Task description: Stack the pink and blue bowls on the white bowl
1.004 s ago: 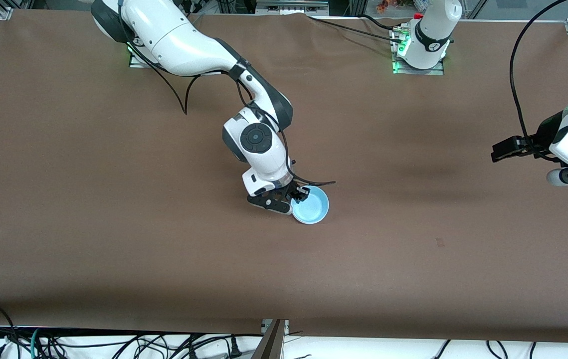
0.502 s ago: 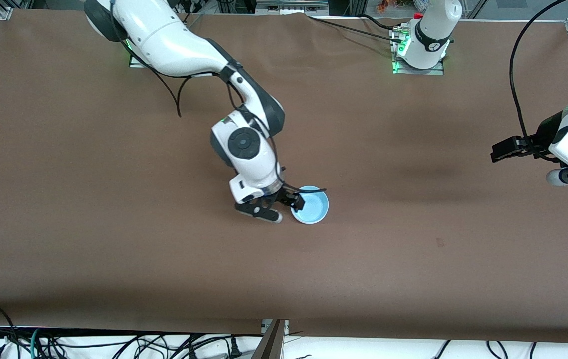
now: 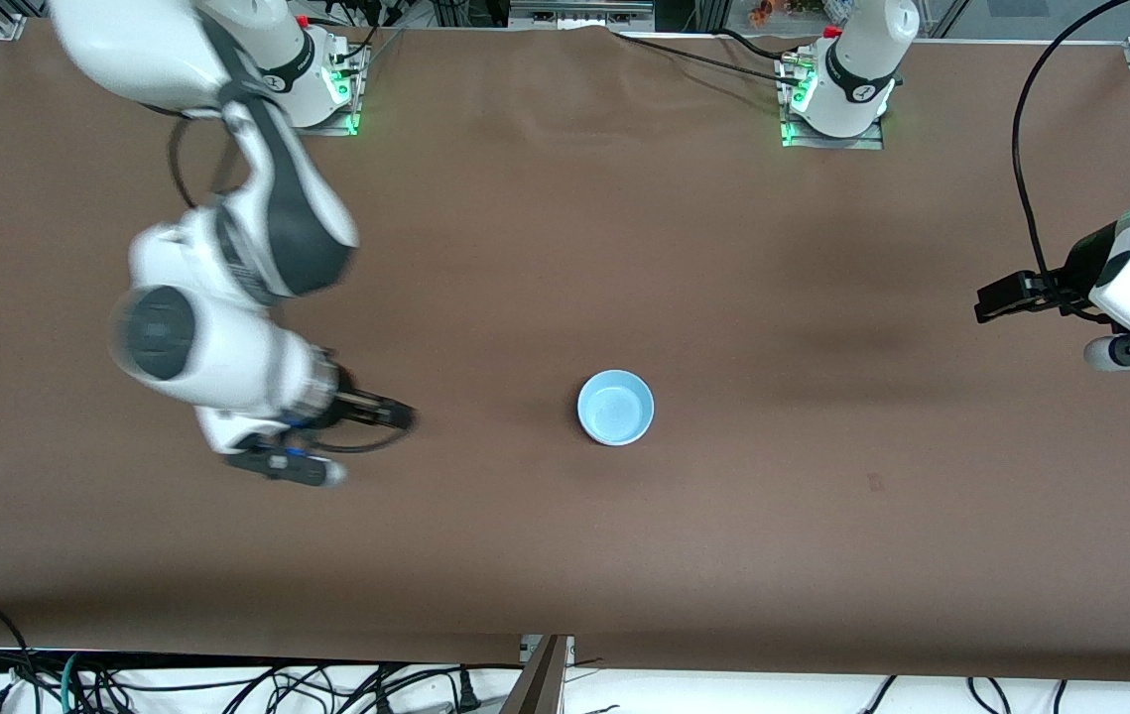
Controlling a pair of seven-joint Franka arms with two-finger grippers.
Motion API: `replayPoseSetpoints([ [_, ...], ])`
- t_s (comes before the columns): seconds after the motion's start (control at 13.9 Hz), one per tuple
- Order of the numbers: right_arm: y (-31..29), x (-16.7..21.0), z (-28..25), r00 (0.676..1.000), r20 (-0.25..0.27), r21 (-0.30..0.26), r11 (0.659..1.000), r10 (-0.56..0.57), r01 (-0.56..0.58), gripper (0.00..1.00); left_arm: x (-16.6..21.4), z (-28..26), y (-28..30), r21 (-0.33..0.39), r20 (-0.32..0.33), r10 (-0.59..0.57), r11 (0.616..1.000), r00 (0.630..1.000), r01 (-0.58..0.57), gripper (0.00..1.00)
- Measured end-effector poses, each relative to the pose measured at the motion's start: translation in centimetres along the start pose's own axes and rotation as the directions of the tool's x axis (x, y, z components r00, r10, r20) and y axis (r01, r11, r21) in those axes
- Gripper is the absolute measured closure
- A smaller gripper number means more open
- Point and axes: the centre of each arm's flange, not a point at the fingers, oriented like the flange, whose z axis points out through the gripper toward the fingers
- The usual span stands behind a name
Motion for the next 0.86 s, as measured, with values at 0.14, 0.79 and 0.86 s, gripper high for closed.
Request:
replayPoseSetpoints([
  [0.14, 2.8, -1.9, -5.4, 0.998, 0.042, -0.026, 0.999, -0.046, 0.047, 0.0, 0.1, 0.1, 0.0, 0.0, 0.001, 0.0, 1.0, 1.0, 0.0, 0.0],
  [0.79, 11.3, -10.3, -16.9, 0.98, 0.024, -0.072, 0.978, -0.195, 0.197, 0.0, 0.1, 0.1, 0.1, 0.0, 0.002, 0.002, 1.0, 1.0, -0.002, 0.0],
  [0.86, 12.0, -9.9, -16.8, 0.978, 0.026, -0.075, 0.975, -0.209, 0.21, 0.0, 0.1, 0.1, 0.1, 0.0, 0.002, 0.002, 1.0, 1.0, -0.002, 0.0],
])
